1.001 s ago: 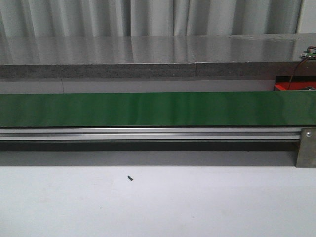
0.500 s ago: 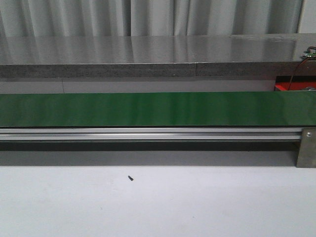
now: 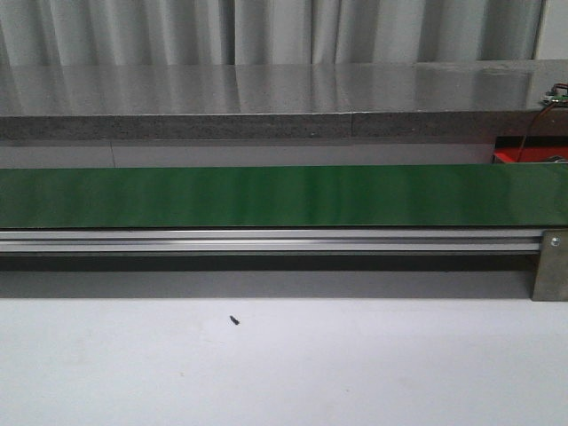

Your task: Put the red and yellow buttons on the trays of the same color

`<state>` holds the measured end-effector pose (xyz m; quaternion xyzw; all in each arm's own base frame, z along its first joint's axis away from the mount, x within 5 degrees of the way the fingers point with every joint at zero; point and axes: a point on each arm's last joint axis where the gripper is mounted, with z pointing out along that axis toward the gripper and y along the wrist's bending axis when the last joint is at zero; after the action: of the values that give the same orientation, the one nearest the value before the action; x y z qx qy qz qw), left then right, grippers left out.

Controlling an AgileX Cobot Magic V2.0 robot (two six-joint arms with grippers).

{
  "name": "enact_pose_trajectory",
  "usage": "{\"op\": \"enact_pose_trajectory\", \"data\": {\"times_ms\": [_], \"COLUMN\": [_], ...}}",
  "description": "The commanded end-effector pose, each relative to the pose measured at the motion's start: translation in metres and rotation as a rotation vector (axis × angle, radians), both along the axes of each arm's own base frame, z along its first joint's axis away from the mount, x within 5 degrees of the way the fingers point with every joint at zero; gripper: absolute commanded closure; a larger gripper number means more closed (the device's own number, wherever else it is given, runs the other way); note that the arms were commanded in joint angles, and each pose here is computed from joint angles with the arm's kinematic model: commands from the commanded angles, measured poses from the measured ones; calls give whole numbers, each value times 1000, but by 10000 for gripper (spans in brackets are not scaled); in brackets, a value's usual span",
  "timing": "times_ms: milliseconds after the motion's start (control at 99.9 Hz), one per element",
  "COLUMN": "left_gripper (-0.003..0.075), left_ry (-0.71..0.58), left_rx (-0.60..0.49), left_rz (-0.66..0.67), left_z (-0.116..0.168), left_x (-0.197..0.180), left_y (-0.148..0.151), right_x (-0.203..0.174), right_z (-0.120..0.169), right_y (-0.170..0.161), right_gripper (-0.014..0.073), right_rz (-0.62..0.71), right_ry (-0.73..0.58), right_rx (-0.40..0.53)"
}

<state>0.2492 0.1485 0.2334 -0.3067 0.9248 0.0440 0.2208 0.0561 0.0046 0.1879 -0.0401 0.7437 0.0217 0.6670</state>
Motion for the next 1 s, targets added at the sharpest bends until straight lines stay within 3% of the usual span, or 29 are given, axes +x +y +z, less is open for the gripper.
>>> {"op": "enact_pose_trajectory", "data": {"times_ms": [0, 230, 591, 861, 991], "left_gripper": [68, 68, 68, 69, 132], "left_ry": [-87, -27, 41, 44, 38], "left_rx": [72, 81, 33, 31, 33], "left_rz": [-6, -25, -26, -27, -26], "left_z": [20, 11, -27, -34, -34], "left_x": [12, 35, 48, 51, 52], "left_y": [9, 25, 33, 35, 35], "right_x": [-2, -2, -2, -2, -2], "right_z": [14, 14, 14, 14, 14], "right_y": [0, 0, 0, 0, 0], "right_gripper": [691, 691, 691, 691, 691], "right_rz": [1, 1, 1, 1, 1], "right_ry": [-116, -116, -116, -116, -116], "right_rx": [-6, -6, -6, -6, -6]}}
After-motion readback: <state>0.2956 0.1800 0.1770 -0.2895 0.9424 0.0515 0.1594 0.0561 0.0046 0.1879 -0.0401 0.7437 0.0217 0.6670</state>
